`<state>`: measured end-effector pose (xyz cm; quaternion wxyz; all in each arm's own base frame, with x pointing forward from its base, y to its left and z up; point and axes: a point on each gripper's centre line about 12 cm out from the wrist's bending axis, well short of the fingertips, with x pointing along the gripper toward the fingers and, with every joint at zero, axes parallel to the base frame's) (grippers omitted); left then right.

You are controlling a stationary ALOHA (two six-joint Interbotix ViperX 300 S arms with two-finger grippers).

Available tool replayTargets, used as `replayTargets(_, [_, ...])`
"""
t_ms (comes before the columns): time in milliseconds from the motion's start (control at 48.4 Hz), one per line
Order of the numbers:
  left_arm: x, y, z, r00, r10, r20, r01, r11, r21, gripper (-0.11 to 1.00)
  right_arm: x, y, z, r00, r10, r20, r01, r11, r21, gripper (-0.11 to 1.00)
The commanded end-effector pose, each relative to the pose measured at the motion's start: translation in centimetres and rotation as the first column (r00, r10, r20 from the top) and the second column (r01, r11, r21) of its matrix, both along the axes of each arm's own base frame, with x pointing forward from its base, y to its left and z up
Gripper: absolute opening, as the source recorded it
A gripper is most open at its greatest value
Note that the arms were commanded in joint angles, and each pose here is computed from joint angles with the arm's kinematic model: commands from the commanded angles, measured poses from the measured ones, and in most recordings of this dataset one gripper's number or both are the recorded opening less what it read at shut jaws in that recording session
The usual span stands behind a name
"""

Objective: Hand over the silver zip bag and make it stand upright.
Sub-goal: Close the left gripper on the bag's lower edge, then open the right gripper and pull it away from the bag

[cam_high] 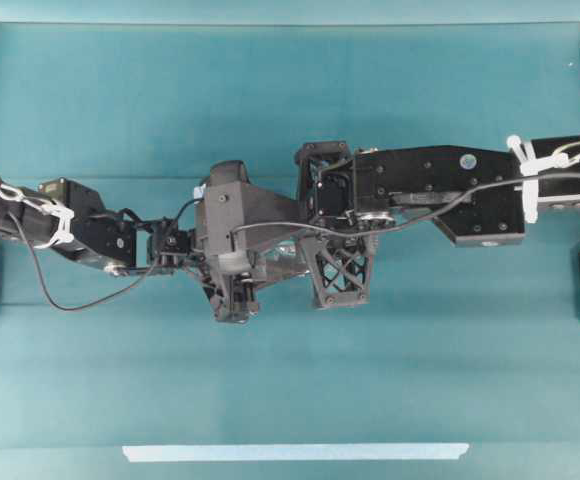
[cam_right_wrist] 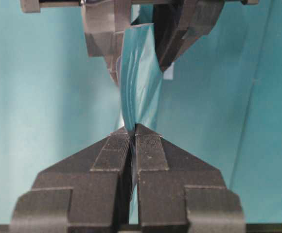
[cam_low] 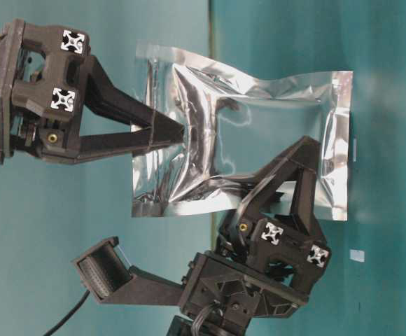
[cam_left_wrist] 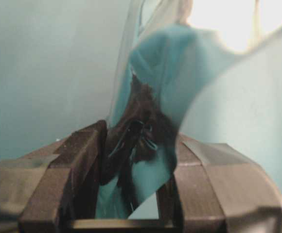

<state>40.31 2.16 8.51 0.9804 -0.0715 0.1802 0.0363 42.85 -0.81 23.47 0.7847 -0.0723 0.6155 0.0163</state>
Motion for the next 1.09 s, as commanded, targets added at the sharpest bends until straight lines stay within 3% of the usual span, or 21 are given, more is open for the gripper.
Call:
replayTargets(0, [0.25, 0.09, 0.22, 1.000, -0.001, -0.007, 0.002, 1.000, 0.011, 0.31, 0.04, 0.30, 0.37, 1.000, 0.003, 0.014, -0.003, 1.000, 0.004, 0.01])
replayTargets(103, [0.32, 0.09, 0.11, 1.000, -0.010, -0.020, 0.011, 0.999, 0.033, 0.31, 0.04, 0.30, 0.37, 1.000, 0.007, 0.014, -0.007, 1.000, 0.003, 0.01])
replayTargets(475, [0.60, 0.06, 0.30, 1.000, -0.016, -0.012, 0.016, 0.999, 0.047, 0.31, -0.05, 1.25, 0.33, 1.000, 0.001, 0.006, -0.001, 0.997, 0.077, 0.01])
replayTargets(640, [0.56, -0.01, 0.31, 1.000, -0.021, -0.014, 0.022, 0.998, 0.057, 0.31, -0.04, 1.22, 0.33, 1.000, -0.001, 0.007, 0.001, 0.997, 0.080, 0.04])
replayTargets(723, [0.55, -0.02, 0.29, 1.000, -0.022, -0.016, 0.023, 0.998, 0.057, 0.31, -0.02, 1.22, 0.34, 1.000, -0.001, 0.009, 0.001, 0.997, 0.080, 0.18])
replayTargets(950, [0.42, -0.02, 0.23, 1.000, -0.023, -0.019, 0.024, 0.998, 0.058, 0.30, 0.02, 1.19, 0.33, 1.000, 0.004, 0.016, -0.005, 0.997, 0.076, 0.82])
replayTargets(1012, [0.37, 0.03, 0.19, 1.000, -0.022, -0.021, 0.023, 0.998, 0.060, 0.28, 0.02, 1.19, 0.35, 1.000, 0.002, 0.026, -0.004, 0.997, 0.076, 0.91])
replayTargets(1074, [0.37, -0.03, 0.19, 1.000, -0.024, -0.021, 0.025, 0.998, 0.060, 0.28, 0.04, 1.19, 0.41, 0.999, -0.004, 0.035, 0.001, 0.997, 0.078, 0.93])
